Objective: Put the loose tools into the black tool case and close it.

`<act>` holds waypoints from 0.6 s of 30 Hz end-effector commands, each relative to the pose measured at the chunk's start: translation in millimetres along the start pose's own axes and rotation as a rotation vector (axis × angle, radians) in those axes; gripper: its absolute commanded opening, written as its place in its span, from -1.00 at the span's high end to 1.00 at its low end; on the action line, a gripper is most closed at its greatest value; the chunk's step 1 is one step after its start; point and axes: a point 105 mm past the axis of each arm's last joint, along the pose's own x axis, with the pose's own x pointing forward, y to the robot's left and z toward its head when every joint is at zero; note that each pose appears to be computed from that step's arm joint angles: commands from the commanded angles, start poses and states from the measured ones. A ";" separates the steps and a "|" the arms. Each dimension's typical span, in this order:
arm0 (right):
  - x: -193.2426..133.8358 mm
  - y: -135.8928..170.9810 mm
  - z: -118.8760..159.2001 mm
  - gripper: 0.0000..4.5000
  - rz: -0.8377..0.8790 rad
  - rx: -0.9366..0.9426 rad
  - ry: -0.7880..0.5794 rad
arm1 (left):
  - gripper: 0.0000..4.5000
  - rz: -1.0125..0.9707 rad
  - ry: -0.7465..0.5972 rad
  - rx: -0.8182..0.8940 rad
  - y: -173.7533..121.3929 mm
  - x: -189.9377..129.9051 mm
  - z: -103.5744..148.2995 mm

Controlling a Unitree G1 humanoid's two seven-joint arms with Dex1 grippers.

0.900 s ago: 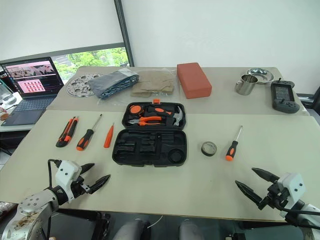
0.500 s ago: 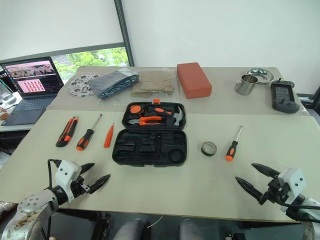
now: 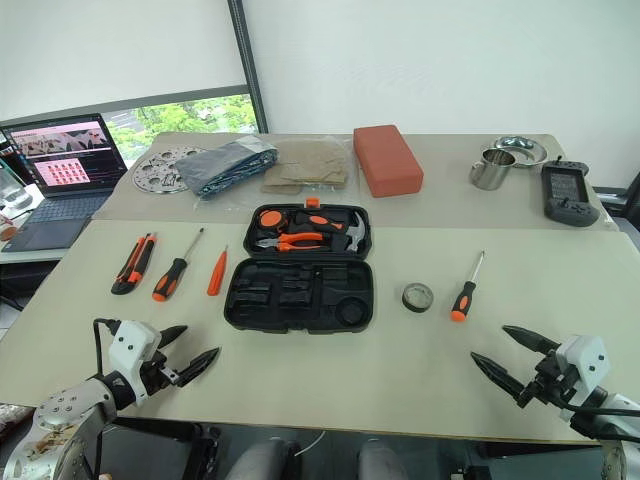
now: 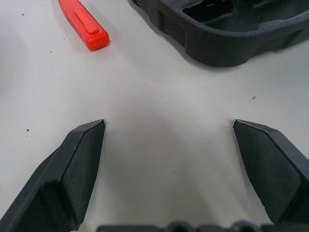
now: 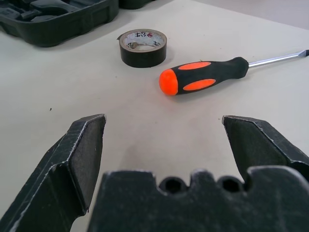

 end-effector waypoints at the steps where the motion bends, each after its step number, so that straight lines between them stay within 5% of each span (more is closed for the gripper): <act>1: -0.7 -2.9 11.2 -0.98 -0.007 -0.044 -0.044 | -1.00 0.012 -0.048 0.026 4.1 -1.4 13.6; 9: -3.4 1.6 22.2 -0.98 0.017 -0.059 -0.096 | -1.00 0.032 -0.121 0.014 10.1 -3.6 29.0; 18: 31.1 40.0 96.4 -0.98 0.252 -0.077 -0.274 | -1.00 0.230 -0.259 -0.031 48.9 1.2 83.8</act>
